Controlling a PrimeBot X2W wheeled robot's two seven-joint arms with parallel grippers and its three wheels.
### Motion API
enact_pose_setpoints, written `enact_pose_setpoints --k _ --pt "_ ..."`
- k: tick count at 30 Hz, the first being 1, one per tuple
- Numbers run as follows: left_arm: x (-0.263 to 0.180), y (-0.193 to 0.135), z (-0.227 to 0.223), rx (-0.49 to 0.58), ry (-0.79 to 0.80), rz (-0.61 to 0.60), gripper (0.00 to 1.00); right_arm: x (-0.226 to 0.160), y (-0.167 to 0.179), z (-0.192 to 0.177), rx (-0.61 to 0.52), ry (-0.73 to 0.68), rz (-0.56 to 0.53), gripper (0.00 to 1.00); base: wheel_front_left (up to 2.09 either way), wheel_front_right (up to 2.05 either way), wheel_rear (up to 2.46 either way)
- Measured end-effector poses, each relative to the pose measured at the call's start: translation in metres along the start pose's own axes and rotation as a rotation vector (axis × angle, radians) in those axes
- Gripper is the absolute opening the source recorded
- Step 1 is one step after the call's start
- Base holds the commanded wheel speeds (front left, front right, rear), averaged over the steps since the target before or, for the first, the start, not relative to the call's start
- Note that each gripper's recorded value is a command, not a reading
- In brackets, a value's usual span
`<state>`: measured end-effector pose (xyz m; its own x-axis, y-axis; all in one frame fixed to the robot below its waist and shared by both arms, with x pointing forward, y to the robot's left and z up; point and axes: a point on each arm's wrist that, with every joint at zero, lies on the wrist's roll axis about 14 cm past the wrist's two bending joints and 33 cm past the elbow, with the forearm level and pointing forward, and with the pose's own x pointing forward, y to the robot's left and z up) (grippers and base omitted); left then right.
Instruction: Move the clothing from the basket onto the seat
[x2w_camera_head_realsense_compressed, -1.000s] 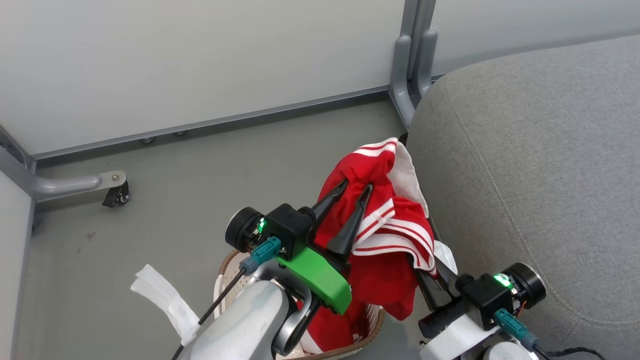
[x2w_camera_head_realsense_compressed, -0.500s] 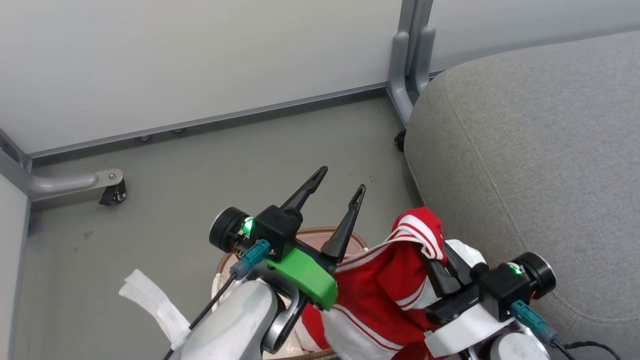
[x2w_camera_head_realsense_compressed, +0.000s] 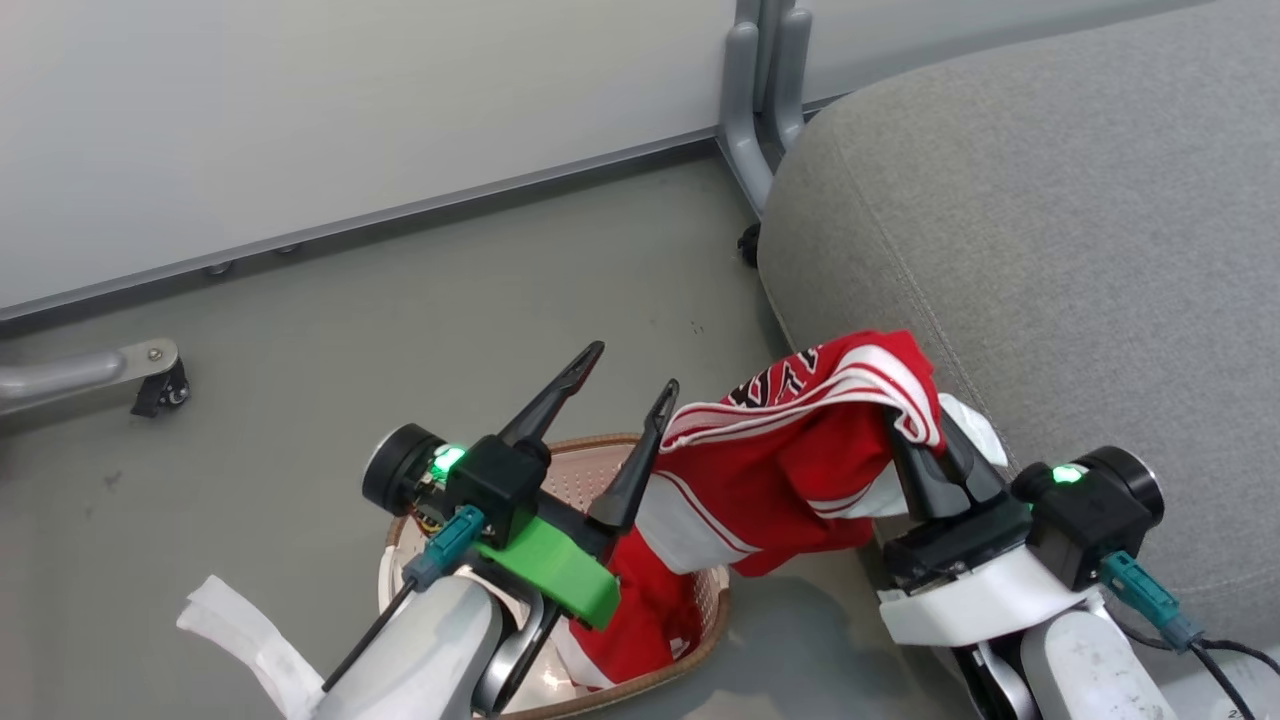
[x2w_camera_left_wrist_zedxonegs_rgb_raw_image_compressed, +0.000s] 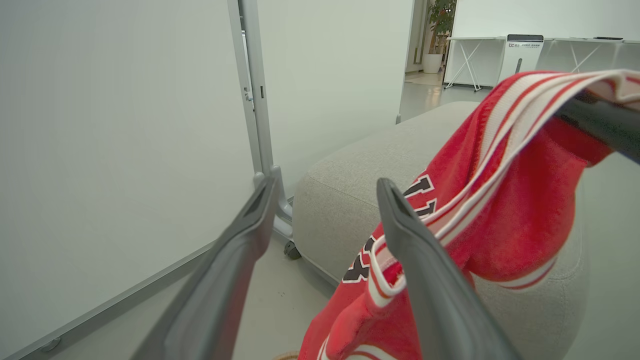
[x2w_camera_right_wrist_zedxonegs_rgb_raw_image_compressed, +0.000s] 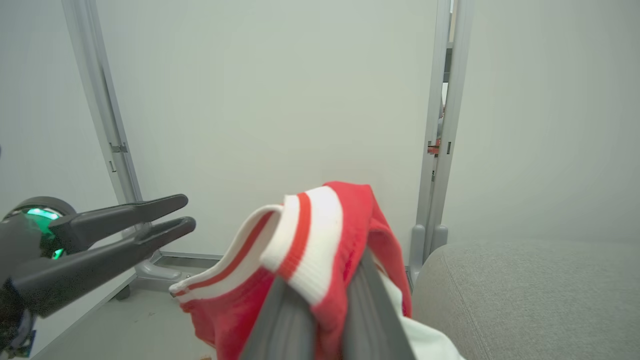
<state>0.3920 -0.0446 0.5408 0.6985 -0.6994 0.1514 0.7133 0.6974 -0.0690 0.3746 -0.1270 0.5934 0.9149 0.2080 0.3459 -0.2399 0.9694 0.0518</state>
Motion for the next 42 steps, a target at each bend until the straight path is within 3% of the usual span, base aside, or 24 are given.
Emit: enact_pose_setpoints --k 14,32,36,42 --pt "0.004 -0.018 -0.034 -0.008 0.035 -0.131 1.0 -0.015 -0.065 0.05 -0.082 -0.124 -0.195 0.0 0.0 0.0 0.0" --pt "0.001 -0.083 -0.092 -0.123 0.16 -0.378 1.0 -0.094 -0.121 0.065 -0.165 -0.06 -0.479 0.0 0.0 0.0 0.0" --pt "0.001 -0.087 -0.105 -0.136 0.183 -0.419 1.0 -0.085 -0.13 0.084 -0.197 -0.118 -0.487 0.0 0.0 0.0 0.0" --pt "0.009 -0.085 -0.114 -0.145 0.17 -0.465 1.0 -0.038 -0.143 0.135 -0.311 -0.297 -0.431 0.0 0.0 0.0 0.0"
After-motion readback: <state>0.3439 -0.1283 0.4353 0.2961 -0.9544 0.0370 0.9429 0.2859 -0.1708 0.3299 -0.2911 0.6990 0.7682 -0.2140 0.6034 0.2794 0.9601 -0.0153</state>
